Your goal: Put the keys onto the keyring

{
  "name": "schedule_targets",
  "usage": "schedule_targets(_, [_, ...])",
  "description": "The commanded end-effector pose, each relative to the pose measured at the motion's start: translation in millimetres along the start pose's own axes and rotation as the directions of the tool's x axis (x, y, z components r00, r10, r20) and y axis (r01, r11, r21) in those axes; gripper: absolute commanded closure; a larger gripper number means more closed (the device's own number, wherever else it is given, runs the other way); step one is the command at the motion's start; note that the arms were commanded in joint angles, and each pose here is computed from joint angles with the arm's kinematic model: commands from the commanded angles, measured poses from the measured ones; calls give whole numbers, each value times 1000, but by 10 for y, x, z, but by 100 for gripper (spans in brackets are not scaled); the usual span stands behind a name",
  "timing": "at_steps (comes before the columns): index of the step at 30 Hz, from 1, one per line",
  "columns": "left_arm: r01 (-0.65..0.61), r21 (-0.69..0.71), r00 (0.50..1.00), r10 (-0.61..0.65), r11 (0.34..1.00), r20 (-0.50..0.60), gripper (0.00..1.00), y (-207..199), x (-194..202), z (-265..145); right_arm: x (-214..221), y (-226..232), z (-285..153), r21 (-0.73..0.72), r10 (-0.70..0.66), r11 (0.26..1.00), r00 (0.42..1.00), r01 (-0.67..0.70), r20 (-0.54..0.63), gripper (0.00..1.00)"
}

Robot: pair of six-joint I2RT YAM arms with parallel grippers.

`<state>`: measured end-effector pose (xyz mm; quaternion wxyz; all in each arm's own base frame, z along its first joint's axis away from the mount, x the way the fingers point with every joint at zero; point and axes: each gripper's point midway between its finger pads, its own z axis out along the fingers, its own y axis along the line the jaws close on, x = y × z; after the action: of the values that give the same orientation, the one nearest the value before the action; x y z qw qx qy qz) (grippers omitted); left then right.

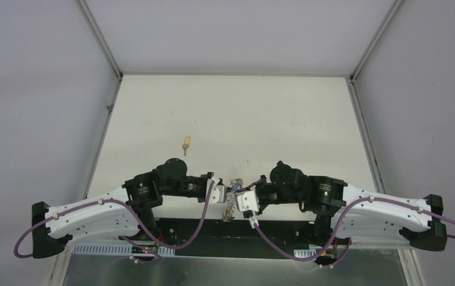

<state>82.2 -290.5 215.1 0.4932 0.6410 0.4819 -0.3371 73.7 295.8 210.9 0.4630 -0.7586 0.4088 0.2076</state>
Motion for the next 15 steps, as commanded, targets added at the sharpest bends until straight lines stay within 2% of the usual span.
schedule_targets(1, [-18,-57,997,22,998,69,100,131,-233,-9,-27,9,-74,-1,-37,999,999,37,0,100])
schedule_targets(15, [17,-69,998,-13,997,61,100,147,-212,-2,56,83,-70,-6,-78,997,997,78,-18,100])
